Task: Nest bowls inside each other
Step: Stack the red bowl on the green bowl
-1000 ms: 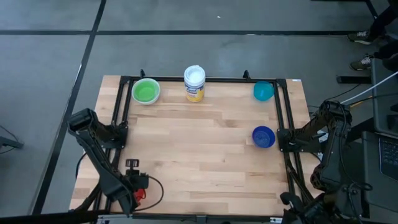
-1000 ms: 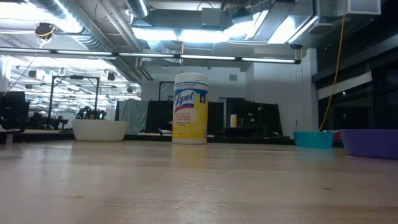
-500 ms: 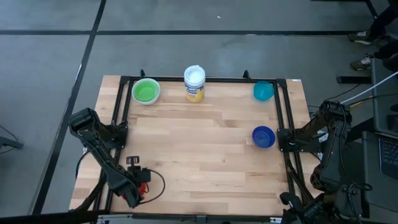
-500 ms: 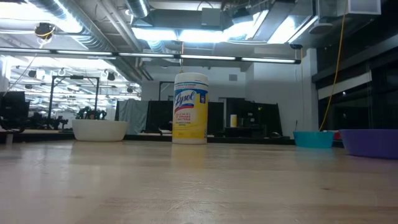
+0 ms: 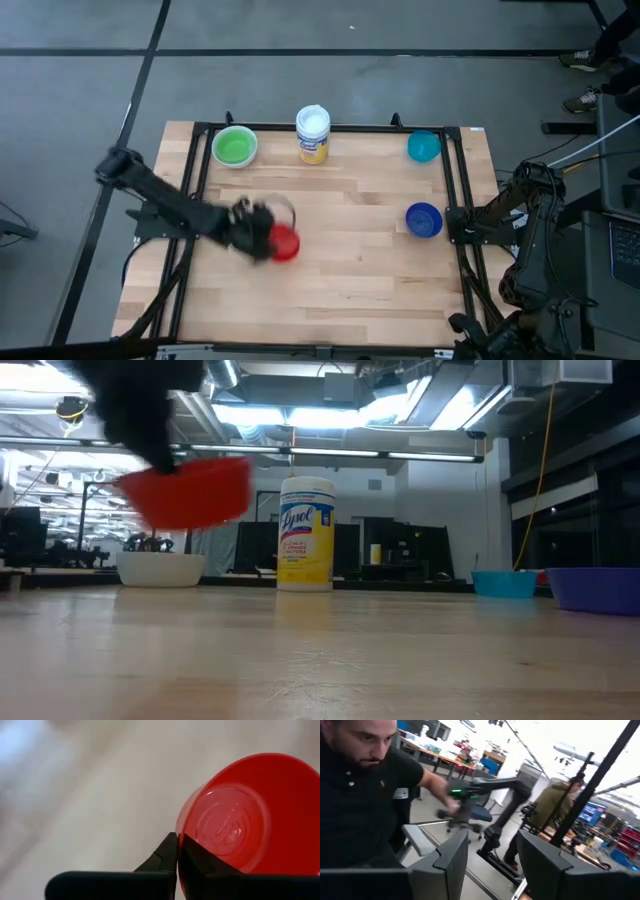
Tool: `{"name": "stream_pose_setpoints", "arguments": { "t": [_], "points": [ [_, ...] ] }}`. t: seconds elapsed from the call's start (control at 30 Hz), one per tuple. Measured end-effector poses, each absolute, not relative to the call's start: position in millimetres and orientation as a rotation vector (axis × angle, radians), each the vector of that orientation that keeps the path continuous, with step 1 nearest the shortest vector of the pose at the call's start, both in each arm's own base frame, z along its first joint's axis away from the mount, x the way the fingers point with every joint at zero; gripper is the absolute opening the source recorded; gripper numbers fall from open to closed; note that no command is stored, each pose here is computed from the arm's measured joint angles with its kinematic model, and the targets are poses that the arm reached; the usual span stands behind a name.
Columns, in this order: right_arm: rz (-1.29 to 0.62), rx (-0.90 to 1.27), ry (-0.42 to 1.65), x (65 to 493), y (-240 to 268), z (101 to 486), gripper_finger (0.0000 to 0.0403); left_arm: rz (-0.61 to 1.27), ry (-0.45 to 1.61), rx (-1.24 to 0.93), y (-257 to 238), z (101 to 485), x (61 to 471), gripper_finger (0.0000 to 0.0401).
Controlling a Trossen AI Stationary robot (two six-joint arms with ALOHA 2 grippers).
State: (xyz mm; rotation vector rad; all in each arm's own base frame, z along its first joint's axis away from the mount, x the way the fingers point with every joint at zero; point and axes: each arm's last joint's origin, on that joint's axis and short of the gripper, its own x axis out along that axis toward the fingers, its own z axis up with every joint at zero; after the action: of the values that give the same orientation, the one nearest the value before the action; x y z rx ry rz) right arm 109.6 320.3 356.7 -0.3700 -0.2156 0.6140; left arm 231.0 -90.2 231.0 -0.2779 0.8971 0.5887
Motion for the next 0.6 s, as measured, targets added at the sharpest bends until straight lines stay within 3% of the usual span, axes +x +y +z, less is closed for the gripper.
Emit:
{"name": "stream_pose_setpoints", "arguments": {
  "t": [0.3,0.6],
  "points": [
    [0.661,-0.413,-0.197,111.9,331.5,341.9,0.0173,0.968,0.624,-0.541,49.8,301.2,173.5,0.0002],
    [0.777,-0.454,-0.24,107.1,341.6,334.2,0.016,1.183,0.687,-0.704,132.0,294.1,133.8,0.0002]
  ]
}}
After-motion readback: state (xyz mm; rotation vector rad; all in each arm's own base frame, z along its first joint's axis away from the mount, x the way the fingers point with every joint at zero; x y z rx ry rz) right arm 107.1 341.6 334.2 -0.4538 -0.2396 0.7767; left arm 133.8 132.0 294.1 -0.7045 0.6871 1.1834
